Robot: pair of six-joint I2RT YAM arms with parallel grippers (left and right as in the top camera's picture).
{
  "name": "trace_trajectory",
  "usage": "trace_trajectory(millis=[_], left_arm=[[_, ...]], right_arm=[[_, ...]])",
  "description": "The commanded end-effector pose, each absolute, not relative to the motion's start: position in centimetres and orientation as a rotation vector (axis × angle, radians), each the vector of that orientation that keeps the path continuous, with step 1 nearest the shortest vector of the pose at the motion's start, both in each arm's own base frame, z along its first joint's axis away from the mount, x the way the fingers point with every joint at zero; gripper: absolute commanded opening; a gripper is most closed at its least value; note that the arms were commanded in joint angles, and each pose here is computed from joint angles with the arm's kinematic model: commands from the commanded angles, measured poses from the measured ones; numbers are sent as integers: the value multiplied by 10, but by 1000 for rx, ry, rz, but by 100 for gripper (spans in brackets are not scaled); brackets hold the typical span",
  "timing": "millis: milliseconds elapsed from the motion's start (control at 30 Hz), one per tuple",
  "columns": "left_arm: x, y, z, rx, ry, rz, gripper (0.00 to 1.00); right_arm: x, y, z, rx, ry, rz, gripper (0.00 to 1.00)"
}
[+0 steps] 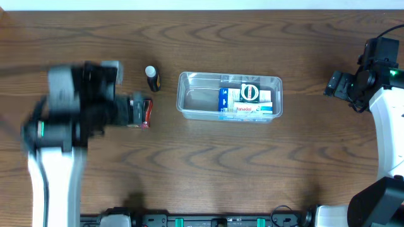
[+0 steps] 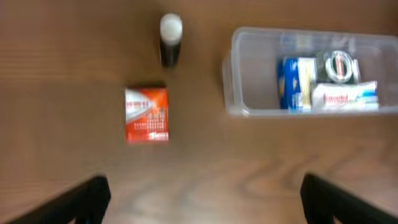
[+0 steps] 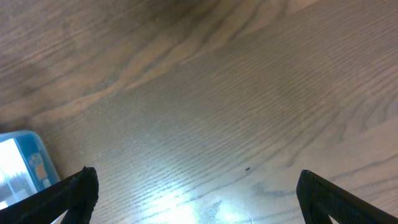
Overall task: Pack container
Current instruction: 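Move the left gripper over the red-and-white medicine box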
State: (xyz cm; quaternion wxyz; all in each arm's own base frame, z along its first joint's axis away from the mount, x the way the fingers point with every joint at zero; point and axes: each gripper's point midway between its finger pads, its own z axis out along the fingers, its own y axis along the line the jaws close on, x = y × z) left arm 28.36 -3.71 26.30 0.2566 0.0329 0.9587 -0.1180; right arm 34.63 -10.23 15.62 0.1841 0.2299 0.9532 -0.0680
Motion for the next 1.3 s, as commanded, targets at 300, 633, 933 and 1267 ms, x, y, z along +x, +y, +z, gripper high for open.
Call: trace_trajectory(millis=[300, 633, 933, 1267], left_arm=[[318, -13, 173, 63, 3013, -170, 98], [314, -12, 96, 42, 3184, -186, 98], [334, -11, 66, 50, 3082, -164, 98], [348, 6, 48, 45, 3012, -14, 98]], right_arm=[[345, -108, 159, 652, 2681, -211, 99], [345, -108, 159, 652, 2681, -211, 99], [345, -108, 159, 652, 2681, -211, 99], [345, -108, 159, 652, 2682, -211, 99]])
